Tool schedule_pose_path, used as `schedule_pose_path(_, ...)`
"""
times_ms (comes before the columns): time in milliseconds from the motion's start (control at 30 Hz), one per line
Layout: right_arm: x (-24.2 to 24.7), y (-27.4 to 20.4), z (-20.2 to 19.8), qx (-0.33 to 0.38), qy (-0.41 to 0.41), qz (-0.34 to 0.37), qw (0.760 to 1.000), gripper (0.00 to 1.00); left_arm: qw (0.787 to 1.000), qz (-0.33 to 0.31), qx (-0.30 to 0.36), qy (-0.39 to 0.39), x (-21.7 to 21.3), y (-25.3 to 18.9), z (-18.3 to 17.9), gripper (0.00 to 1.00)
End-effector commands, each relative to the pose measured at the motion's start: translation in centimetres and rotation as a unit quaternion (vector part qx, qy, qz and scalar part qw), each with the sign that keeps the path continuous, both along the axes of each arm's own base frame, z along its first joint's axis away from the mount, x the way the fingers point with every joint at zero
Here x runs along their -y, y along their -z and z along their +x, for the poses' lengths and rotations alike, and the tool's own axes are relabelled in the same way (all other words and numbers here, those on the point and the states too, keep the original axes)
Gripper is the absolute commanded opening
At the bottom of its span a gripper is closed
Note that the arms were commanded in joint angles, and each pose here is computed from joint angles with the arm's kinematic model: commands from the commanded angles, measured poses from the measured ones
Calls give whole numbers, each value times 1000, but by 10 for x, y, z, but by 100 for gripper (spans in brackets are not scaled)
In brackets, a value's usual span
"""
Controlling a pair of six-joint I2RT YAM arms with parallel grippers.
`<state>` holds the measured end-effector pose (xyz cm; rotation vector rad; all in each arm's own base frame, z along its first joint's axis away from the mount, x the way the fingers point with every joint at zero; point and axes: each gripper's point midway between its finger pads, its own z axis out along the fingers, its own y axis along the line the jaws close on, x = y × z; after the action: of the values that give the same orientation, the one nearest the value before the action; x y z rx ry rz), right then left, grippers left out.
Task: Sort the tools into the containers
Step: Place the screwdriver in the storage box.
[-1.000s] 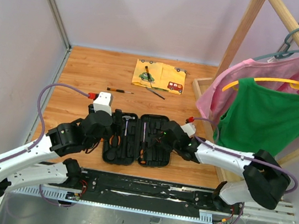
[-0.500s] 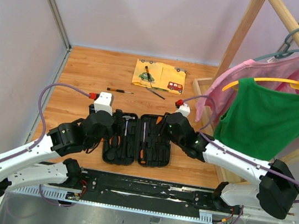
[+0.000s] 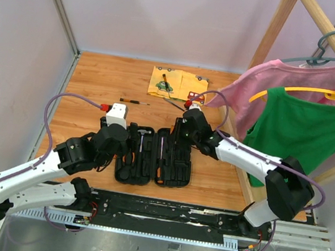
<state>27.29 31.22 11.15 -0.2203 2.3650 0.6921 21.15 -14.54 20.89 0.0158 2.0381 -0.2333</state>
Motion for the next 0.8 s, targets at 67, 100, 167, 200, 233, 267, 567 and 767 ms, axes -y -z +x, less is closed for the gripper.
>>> schedule_pose_path(67, -6, 7, 9, -15, 0, -7, 1000, 9, 1000, 2, 7, -15, -5, -3, 3, 74)
schedule_pose_path(100, -6, 8, 11, -17, 1, -8, 1000, 9, 1000, 2, 7, -15, -5, -3, 3, 75)
schedule_pose_path(167, -6, 15, 13, -22, 4, -14, 1000, 9, 1000, 3, 7, -15, -5, -2, 4, 75)
schedule_pose_path(200, -6, 15, 15, -23, 6, -14, 1000, 10, 1000, 3, 7, -15, -5, -2, 4, 75)
schedule_pose_path(233, -6, 19, 15, -27, 9, -17, 999, 10, 1000, 4, 6, -15, -5, -2, 4, 75)
schedule_pose_path(267, -5, 22, 16, -30, 11, -19, 999, 10, 1000, 4, 6, -16, -5, -2, 4, 75)
schedule_pose_path(567, -4, 47, 23, -53, 25, -37, 998, 13, 1000, 5, 5, -16, -4, -1, 4, 75)
schedule_pose_path(767, -4, 57, 33, -59, 38, -43, 997, 18, 1000, 8, 4, -17, -4, 0, 4, 75)
